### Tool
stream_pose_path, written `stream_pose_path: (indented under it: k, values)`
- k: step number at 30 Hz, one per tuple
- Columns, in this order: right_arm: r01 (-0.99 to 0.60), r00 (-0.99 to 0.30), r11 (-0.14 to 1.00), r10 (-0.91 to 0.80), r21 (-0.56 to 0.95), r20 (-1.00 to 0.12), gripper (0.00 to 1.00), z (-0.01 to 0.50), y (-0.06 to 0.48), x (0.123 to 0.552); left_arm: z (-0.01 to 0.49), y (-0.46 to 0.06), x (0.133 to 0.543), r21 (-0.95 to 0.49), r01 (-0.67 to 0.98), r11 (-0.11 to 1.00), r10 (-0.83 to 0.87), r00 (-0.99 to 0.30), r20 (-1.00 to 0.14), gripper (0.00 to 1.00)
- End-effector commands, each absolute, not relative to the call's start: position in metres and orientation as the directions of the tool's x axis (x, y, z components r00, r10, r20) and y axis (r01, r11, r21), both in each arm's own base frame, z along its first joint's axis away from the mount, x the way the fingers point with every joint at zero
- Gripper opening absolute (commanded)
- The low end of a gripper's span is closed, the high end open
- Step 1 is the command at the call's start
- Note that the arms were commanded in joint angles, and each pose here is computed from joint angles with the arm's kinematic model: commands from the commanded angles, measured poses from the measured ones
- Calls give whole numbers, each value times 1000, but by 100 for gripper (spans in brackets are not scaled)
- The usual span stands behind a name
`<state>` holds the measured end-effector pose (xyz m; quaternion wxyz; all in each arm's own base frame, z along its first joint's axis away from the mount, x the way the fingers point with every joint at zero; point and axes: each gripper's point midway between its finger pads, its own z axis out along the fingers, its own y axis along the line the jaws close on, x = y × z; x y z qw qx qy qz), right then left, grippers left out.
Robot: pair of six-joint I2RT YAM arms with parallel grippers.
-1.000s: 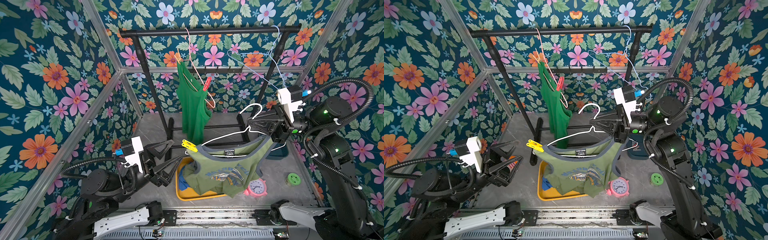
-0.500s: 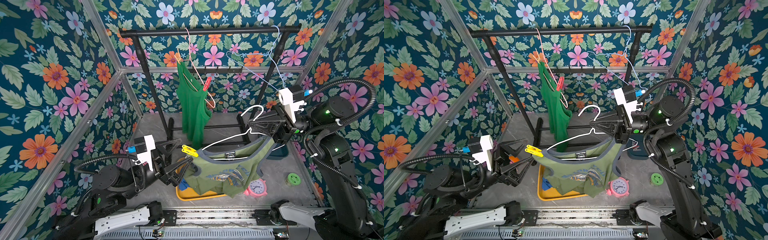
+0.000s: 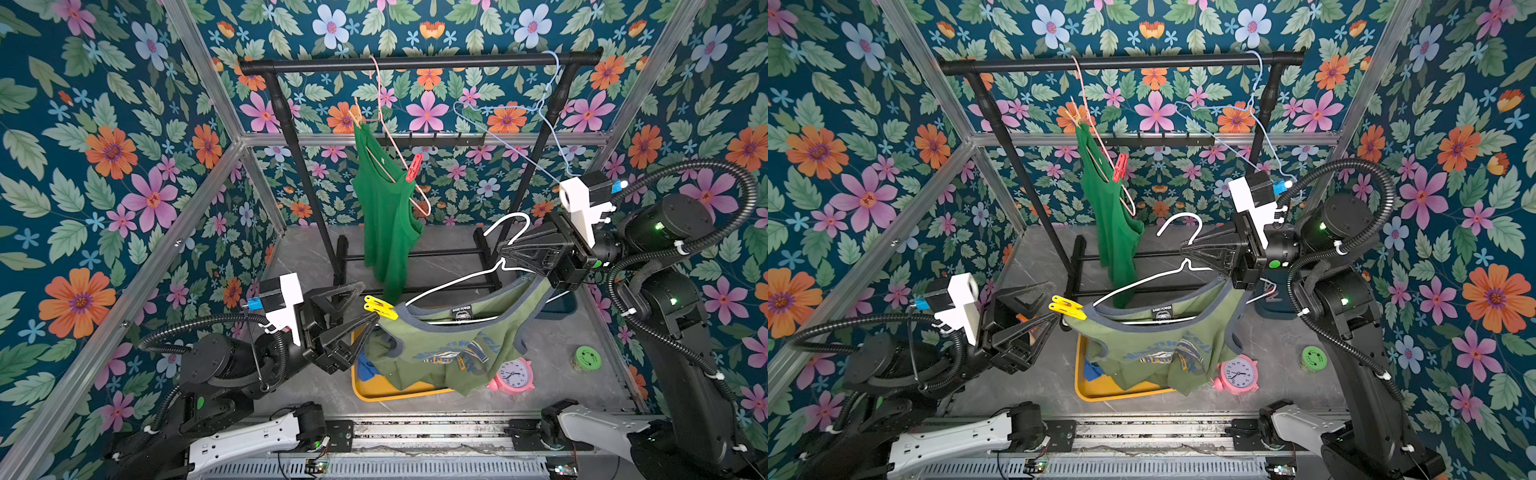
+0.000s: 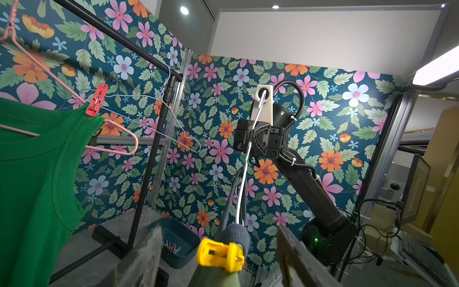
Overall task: Remove the clothespins securing tank tops to the hanger
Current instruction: Remove the clothespin from the hanger.
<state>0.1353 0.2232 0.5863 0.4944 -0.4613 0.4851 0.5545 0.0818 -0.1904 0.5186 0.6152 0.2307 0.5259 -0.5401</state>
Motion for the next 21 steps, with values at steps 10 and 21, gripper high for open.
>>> stream_pose_path:
  k: [10, 21]
  values:
    - [-998, -51, -52, 110, 45, -993, 0, 593, 222, 129, 528, -202, 74, -262, 930, 257, -412, -139, -900, 51]
    - [-998, -44, -42, 112, 40, -993, 0, 594, 222, 130, 531, -195, 73, -268, 930, 252, -431, -140, -891, 24]
